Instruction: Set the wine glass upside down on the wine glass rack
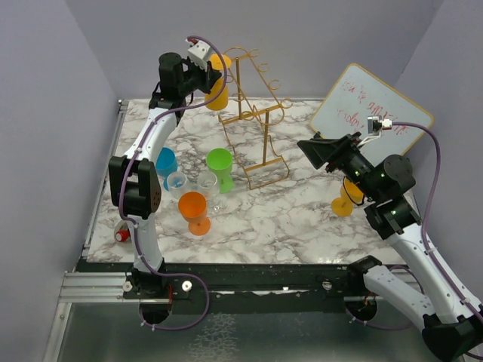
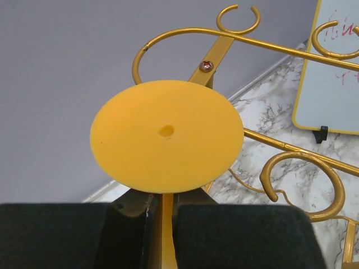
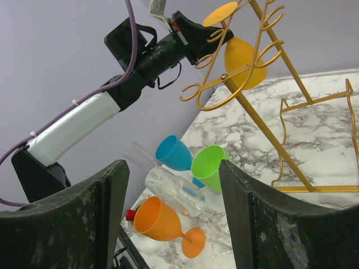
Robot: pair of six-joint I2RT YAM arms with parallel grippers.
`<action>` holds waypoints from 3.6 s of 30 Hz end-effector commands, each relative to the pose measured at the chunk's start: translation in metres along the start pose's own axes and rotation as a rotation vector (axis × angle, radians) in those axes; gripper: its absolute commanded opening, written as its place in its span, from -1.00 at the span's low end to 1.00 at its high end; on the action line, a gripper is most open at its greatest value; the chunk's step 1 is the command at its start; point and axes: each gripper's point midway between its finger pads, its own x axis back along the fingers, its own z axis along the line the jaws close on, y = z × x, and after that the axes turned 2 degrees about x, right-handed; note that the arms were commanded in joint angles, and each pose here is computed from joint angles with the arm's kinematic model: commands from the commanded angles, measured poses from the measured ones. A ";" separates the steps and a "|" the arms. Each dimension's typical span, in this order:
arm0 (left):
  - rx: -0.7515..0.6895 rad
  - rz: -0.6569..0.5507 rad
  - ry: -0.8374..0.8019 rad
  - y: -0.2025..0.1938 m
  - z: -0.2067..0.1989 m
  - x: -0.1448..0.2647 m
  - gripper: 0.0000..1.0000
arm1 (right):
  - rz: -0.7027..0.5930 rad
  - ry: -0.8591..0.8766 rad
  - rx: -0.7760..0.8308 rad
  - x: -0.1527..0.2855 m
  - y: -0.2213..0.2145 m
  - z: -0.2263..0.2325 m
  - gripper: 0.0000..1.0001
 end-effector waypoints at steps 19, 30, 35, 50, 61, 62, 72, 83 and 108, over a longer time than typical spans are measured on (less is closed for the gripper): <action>0.128 0.043 0.161 0.010 0.007 0.076 0.40 | 0.093 -0.051 -0.017 -0.003 -0.009 -0.004 0.49; 0.337 0.102 0.232 0.021 -0.044 0.158 0.98 | 0.277 -0.394 0.001 0.024 -0.036 -0.059 0.48; 0.372 0.121 0.055 0.031 -0.100 0.192 0.98 | 0.339 -0.743 0.113 0.066 -0.034 -0.112 0.40; 0.424 0.066 0.004 0.041 -0.150 0.244 0.98 | 0.466 -1.232 0.285 0.138 -0.046 -0.184 0.38; 0.346 0.038 0.137 0.044 -0.140 0.257 0.98 | 0.629 -1.193 0.267 0.115 -0.094 -0.210 -0.01; 0.347 0.031 0.145 0.043 -0.139 0.257 0.98 | 0.644 -1.184 0.263 0.113 -0.098 -0.211 -0.07; 0.389 0.025 0.221 0.038 -0.127 0.252 0.98 | 0.640 -1.014 0.262 0.090 -0.097 -0.194 -0.98; 0.460 0.012 0.006 0.071 -0.170 0.252 0.98 | 0.233 -0.759 0.223 0.047 -0.024 -0.136 -0.99; 0.827 -0.196 -0.454 0.161 -0.247 0.205 0.98 | -0.589 -0.142 0.113 0.074 0.115 0.009 -0.99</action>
